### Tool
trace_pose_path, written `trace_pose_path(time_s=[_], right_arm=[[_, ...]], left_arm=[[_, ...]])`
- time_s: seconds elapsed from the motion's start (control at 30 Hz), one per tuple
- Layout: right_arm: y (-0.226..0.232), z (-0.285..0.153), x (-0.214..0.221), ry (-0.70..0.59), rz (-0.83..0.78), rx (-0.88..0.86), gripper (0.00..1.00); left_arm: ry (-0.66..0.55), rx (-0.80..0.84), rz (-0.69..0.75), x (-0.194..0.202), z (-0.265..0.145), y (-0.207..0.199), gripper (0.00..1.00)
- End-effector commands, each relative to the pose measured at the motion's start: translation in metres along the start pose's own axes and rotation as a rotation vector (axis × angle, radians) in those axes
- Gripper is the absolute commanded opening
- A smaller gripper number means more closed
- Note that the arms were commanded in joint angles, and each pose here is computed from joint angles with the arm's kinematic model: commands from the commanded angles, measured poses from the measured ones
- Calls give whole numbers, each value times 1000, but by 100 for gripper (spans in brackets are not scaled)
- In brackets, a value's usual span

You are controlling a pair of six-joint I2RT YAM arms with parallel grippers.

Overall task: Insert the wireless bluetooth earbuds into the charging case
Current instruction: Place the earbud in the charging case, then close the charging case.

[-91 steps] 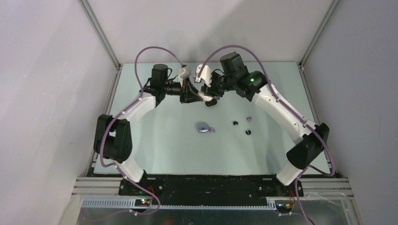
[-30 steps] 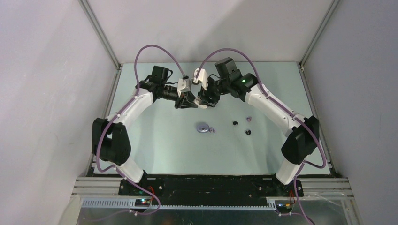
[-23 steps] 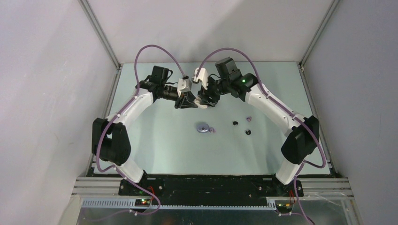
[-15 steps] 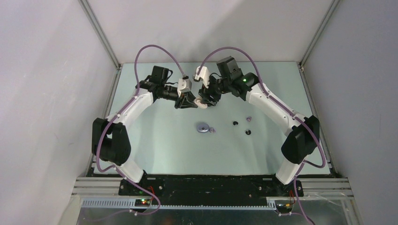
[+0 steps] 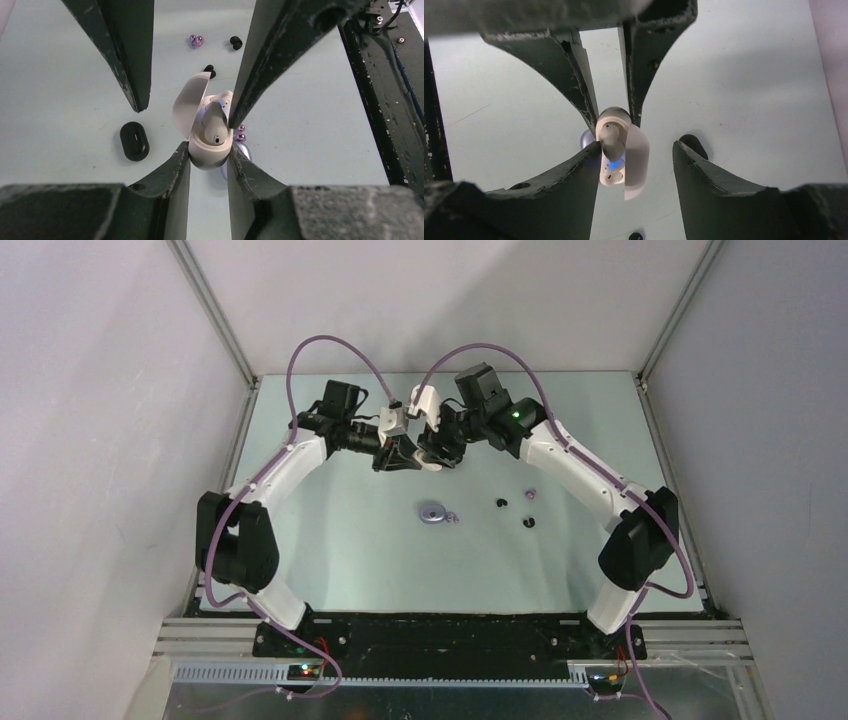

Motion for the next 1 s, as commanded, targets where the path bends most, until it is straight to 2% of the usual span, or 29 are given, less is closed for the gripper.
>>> trace_pose_path(time_s=[0.0,0.23,0.47,0.73,0.97], right_arm=[[-9,4,-15,-32,-39,57,59],[-9,-1,-20,-39,-56,49,60],[-3,-45,-39,-207,5,-41,71],[-25,-54,-24,-203,104,49,70],[-30,-40,-11,-150,114,55,68]], left_arm=[[-45,-6,83,-27,-5,-6,0],[-46,-13,64,-26,-5,-6,0],[-68,-24,29,-25,-7,-4,0],[-66,-15,29,-25,-7,-4,0],[-61,-12,39,-26,-8,-4,0]])
Point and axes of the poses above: each gripper's point midway between its finger pads, its own z axis out along the fingers, its own y axis along the line the jaws close on, x = y × z, the point moved 7 cm from there along -z, back along the fingers, and after that the axes turned 14 degrees about -z, right-handed, at the moved point
